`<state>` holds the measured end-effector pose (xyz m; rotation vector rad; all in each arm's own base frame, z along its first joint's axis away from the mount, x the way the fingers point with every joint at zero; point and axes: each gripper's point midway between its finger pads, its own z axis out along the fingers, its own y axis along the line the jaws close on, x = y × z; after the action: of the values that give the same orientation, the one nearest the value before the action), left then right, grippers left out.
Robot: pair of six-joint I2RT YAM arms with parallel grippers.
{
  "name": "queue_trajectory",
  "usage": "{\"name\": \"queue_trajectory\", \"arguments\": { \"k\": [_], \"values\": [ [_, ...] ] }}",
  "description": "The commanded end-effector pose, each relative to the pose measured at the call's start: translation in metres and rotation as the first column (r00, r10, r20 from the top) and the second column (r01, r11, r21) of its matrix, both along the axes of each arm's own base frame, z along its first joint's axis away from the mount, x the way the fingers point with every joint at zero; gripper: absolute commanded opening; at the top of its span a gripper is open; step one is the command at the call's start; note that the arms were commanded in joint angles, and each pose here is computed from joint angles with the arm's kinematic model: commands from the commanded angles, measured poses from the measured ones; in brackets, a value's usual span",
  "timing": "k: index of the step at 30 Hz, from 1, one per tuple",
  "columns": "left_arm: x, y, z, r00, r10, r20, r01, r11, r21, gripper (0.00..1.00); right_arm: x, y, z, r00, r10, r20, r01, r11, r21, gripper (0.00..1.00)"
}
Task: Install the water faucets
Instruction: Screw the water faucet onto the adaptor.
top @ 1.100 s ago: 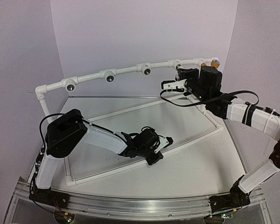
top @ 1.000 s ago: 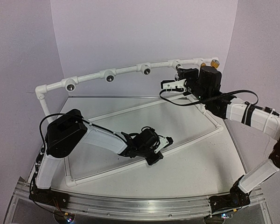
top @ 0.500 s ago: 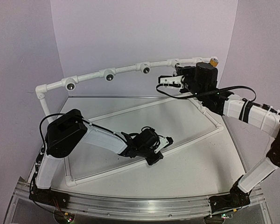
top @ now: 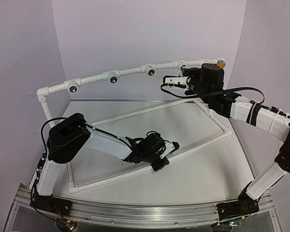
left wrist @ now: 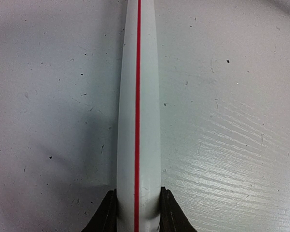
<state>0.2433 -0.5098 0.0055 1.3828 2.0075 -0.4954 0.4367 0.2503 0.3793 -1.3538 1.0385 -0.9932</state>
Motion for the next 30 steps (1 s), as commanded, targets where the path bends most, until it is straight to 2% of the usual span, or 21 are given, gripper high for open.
{"name": "queue_trajectory", "arguments": {
  "k": [1,30],
  "values": [
    [-0.059,0.1,-0.136,0.974,0.004,-0.227,0.097,0.896,0.433,0.0,0.002,0.008,0.056,0.992,0.019,0.128,-0.04,0.985,0.166,0.0],
    [-0.058,0.1,-0.137,0.976,0.014,-0.216,0.085,0.894,0.44,0.0,0.012,0.001,0.068,0.998,-0.022,0.053,-0.004,0.891,0.454,0.0]
  ]
}}
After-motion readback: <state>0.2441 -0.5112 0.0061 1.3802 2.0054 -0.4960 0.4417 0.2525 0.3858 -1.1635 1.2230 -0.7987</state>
